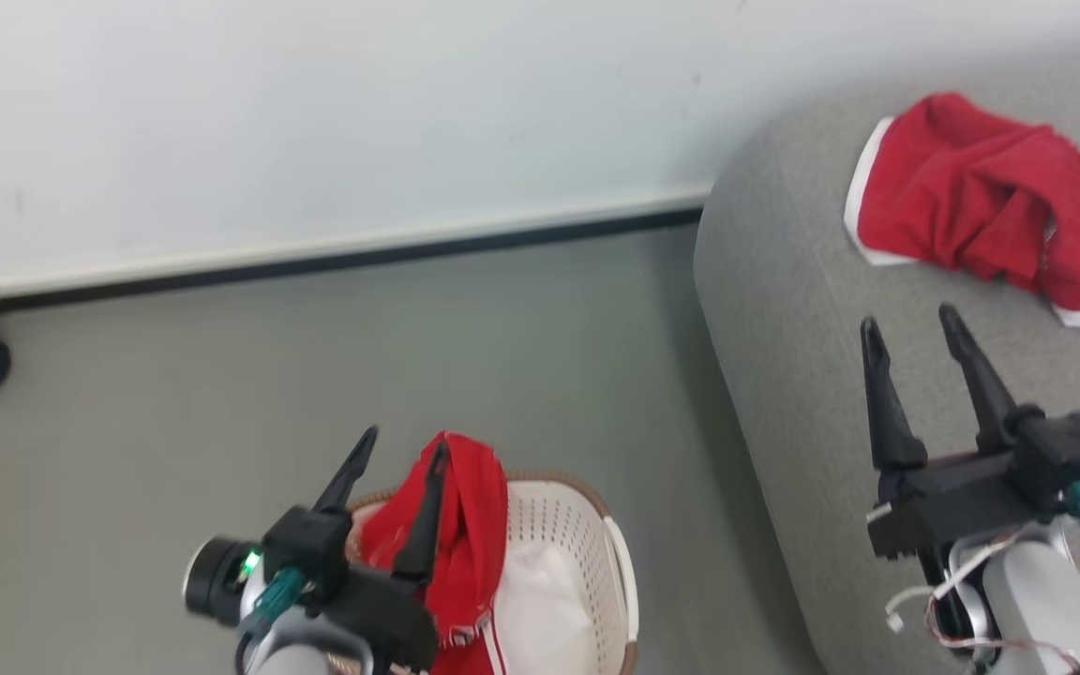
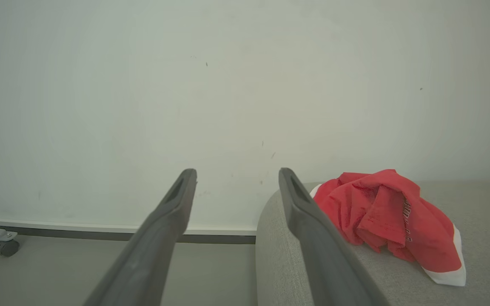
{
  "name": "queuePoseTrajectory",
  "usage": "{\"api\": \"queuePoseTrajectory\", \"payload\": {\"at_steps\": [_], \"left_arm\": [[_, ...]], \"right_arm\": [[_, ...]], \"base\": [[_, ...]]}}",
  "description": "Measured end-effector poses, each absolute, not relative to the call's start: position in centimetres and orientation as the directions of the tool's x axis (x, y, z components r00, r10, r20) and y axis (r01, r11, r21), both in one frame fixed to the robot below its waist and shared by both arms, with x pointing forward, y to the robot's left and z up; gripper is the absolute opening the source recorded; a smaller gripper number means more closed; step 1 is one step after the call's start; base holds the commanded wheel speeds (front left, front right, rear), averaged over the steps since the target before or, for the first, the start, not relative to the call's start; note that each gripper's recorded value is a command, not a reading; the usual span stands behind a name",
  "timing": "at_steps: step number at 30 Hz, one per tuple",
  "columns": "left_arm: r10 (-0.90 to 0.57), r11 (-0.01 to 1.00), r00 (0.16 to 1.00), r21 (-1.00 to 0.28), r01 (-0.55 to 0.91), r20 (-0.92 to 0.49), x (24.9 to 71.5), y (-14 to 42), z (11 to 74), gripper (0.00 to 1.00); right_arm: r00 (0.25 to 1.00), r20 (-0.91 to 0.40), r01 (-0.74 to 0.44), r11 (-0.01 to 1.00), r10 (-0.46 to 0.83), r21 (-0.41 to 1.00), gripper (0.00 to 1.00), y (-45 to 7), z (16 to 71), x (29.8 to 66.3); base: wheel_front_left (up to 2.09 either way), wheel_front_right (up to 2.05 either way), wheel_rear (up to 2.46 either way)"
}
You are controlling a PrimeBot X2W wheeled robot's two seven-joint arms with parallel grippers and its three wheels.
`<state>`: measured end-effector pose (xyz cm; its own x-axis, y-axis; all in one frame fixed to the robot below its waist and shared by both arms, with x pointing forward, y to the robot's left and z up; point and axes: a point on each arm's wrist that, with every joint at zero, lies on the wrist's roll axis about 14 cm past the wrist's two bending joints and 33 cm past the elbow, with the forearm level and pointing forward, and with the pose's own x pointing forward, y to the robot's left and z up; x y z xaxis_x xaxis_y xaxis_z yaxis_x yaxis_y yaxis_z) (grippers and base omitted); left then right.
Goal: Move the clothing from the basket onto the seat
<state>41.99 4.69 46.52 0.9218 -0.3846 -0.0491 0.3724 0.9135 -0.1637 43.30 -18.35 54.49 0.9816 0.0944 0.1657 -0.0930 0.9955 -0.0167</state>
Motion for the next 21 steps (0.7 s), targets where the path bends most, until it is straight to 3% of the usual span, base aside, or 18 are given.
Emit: {"api": "queuePoseTrajectory", "payload": {"at_steps": [10, 21], "left_arm": [[-0.173, 0.972, 0.985, -0.163, 0.17, -0.002, 38.0, 11.8, 48.6, 1.0], [-0.014, 0.985, 0.998, -0.172, 0.023, 0.055, 34.7, 16.9, 50.4, 1.0]], "right_arm": [[0.974, 0.206, -0.09, 0.996, 0.092, -0.016, 1.0, -18.4, 55.9, 38.7], [0.965, 0.25, -0.084, 0.996, 0.085, -0.015, 1.0, -18.4, 57.0, 35.5]], "base": [[0.0, 0.0, 0.0], [0.0, 0.0, 0.0]]}}
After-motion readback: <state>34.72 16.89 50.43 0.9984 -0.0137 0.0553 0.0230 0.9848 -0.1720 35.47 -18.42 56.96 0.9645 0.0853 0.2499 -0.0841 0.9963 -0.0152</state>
